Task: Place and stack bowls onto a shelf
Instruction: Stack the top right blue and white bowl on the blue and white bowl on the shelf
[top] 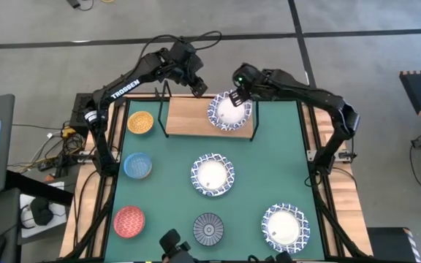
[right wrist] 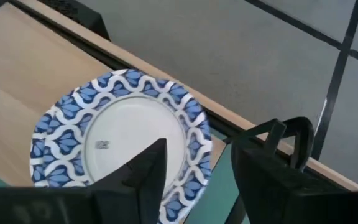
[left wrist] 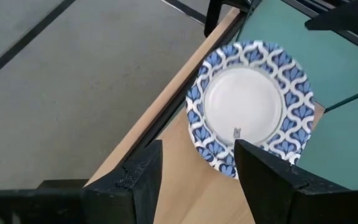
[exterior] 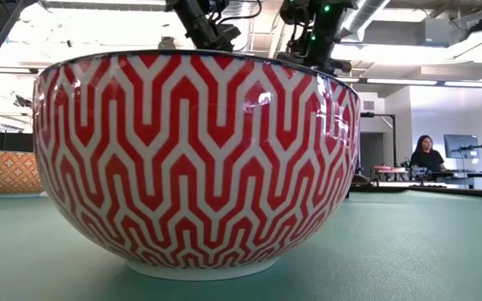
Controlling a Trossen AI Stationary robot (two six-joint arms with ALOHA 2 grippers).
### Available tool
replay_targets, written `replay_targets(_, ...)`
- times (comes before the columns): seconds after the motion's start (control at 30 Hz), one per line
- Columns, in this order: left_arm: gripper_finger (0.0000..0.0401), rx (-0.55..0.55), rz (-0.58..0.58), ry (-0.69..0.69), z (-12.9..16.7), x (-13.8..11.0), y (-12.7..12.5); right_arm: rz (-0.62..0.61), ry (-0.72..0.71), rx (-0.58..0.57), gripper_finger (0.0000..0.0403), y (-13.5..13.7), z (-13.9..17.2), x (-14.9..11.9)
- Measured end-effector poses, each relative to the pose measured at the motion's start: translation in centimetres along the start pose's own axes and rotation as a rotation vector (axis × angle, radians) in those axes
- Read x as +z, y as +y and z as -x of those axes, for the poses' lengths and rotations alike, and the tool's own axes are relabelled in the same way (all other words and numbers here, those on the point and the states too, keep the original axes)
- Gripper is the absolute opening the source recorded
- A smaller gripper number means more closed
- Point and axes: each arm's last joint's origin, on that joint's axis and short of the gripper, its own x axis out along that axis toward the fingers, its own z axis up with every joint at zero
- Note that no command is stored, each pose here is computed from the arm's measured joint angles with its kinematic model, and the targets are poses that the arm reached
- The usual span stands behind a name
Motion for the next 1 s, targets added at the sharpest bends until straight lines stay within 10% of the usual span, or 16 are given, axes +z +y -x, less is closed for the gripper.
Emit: replay_targets(1.0,0.0183,-0.082,0.023,0.160,-3.0,-3.2,-2.7,0.446,0.383,0.049,0.0148,6.8,-14.0,-5.5)
